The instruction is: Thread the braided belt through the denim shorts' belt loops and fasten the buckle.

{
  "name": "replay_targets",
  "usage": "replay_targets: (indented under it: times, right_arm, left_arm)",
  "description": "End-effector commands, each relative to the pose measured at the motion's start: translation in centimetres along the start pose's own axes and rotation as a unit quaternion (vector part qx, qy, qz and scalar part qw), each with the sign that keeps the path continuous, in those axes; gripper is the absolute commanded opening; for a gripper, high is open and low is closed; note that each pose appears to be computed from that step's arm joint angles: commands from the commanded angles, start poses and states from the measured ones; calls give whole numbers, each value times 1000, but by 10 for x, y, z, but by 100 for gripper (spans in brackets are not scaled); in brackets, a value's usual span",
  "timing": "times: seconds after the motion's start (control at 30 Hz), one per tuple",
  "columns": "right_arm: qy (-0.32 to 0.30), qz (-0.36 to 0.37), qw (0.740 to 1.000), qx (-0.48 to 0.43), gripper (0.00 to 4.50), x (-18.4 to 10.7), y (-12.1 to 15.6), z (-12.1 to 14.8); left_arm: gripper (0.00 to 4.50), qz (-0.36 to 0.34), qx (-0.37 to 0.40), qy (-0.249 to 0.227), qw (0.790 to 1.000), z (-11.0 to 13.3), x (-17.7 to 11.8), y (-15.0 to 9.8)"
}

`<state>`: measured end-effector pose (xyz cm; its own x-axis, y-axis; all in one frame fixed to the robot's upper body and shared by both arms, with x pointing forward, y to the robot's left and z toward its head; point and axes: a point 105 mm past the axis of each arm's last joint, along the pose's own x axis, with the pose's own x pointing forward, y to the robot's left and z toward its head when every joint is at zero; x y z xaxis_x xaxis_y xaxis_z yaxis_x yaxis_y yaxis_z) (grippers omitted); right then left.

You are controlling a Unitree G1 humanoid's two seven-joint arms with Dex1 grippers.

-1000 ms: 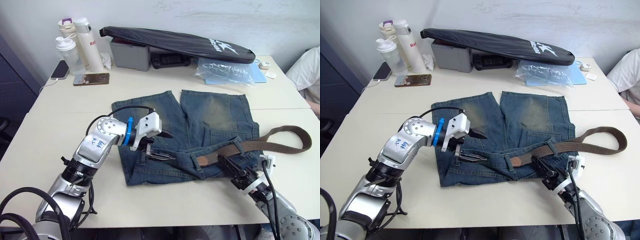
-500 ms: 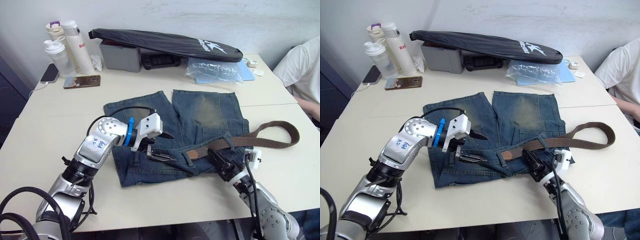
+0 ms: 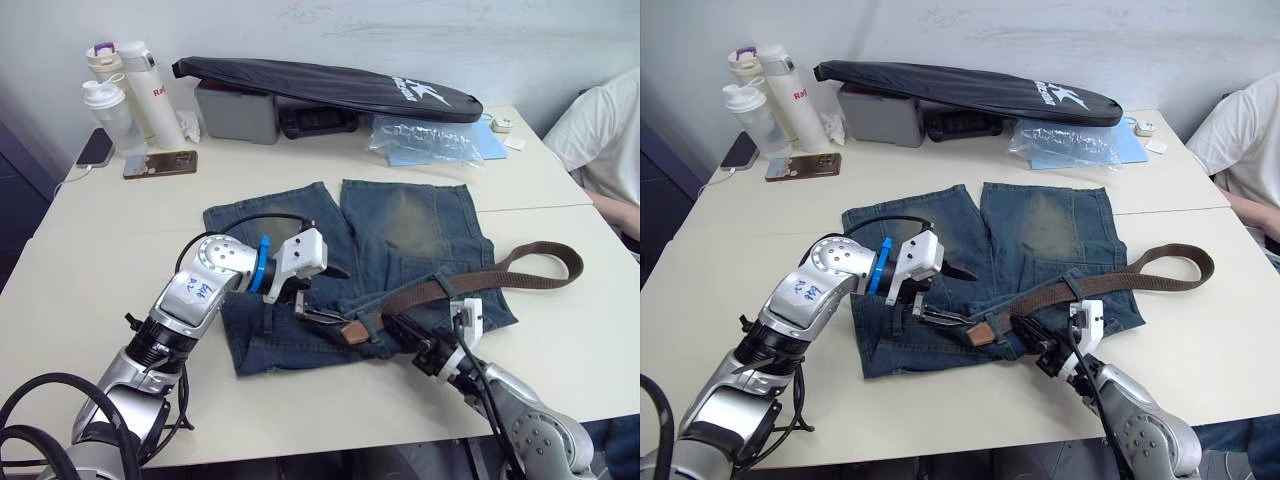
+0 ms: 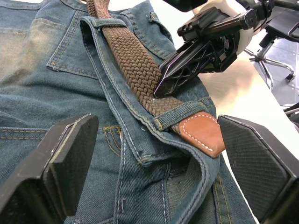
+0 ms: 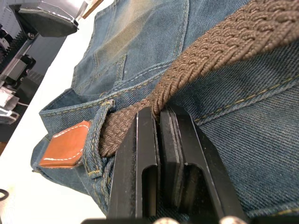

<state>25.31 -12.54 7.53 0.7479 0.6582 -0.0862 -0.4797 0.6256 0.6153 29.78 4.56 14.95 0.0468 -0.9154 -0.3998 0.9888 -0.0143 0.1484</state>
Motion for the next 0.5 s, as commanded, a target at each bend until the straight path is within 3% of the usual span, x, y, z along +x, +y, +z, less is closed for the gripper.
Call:
replay_targets:
  times: [0.03, 0.17, 0.33, 0.5]
  right_arm:
    - [21, 10, 1000, 19, 1, 8, 10, -10]
    - [-13, 50, 998, 43, 1, 14, 30, 3]
    - [-21, 57, 996, 70, 1, 22, 37, 2]
    - [-15, -5, 999, 50, 1, 27, 21, -1]
  left_arm:
    - [450, 3, 17, -4, 1000, 5, -1, -1]
    - [450, 7, 15, 0, 1000, 3, -4, 0]
    - [450, 11, 12, 3, 1000, 1, -5, 1]
    - [450, 17, 13, 5, 1000, 2, -7, 4]
